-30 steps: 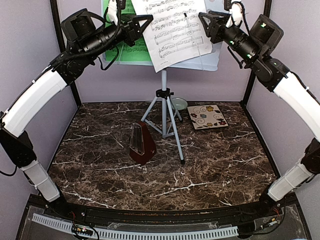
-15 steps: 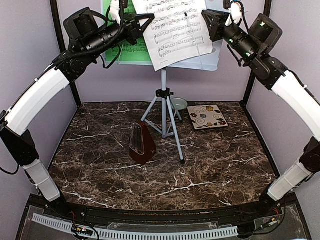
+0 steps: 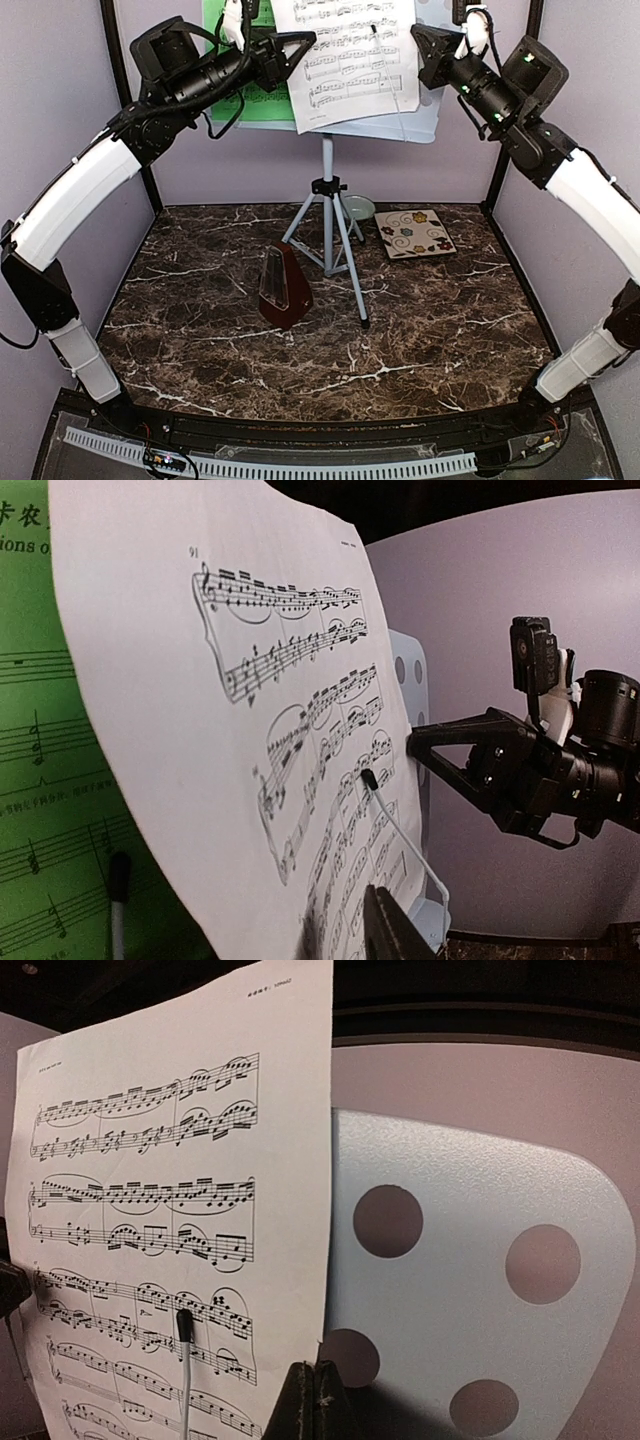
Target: Set up the instrument practice props
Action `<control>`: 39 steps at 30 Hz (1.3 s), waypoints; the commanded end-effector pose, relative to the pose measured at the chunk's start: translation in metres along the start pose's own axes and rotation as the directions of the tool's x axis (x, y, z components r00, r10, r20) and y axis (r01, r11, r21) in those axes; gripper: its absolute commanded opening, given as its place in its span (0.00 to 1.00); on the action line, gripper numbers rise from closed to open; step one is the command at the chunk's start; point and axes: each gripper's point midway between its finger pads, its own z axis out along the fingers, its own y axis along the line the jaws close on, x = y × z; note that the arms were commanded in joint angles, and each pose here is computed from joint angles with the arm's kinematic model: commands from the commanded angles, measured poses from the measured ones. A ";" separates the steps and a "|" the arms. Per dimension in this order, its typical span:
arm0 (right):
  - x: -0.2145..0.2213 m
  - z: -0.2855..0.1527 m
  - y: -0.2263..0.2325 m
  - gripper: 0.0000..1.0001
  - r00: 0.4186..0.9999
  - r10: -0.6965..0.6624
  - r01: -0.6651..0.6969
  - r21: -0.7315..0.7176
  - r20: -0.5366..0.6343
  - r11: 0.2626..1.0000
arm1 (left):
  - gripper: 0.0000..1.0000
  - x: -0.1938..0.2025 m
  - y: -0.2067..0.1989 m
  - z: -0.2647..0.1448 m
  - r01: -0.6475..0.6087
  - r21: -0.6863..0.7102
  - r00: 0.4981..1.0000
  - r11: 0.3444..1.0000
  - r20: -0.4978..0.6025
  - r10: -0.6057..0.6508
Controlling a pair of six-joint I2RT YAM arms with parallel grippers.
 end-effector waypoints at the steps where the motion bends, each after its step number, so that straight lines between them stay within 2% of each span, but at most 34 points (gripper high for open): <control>1: -0.013 -0.010 -0.010 0.00 0.999 0.007 -0.009 0.051 0.041 0.999 | 0.37 -0.014 0.000 -0.010 0.010 -0.017 0.999 1.000 0.031 -0.009; 5: -0.016 -0.014 -0.013 0.00 0.999 0.005 -0.009 0.068 0.054 0.998 | 0.39 -0.007 -0.001 -0.015 0.027 -0.022 0.999 0.999 0.021 -0.027; 14: -0.017 -0.016 -0.016 0.00 0.998 0.002 -0.006 0.082 0.056 0.997 | 0.33 0.001 0.000 -0.023 0.044 -0.039 0.999 0.998 0.012 -0.044; 23: -0.019 -0.019 -0.018 0.00 0.998 0.008 -0.013 0.093 0.061 0.996 | 0.12 0.002 0.001 -0.023 0.041 -0.046 0.999 0.998 0.013 -0.041; 34: -0.012 -0.020 -0.013 0.00 0.999 0.013 -0.015 0.065 0.032 0.998 | 0.05 0.000 0.000 -0.012 0.026 -0.027 1.000 0.999 0.009 -0.025; 38: -0.014 -0.016 -0.013 0.19 0.999 0.014 -0.016 0.060 0.034 0.998 | 0.05 -0.004 0.001 -0.014 0.012 -0.035 1.000 0.999 0.015 -0.011; 39: -0.015 -0.014 -0.012 0.21 0.999 0.017 -0.019 0.057 0.037 0.998 | 0.05 -0.004 0.001 -0.014 0.009 -0.035 1.000 0.999 0.016 -0.009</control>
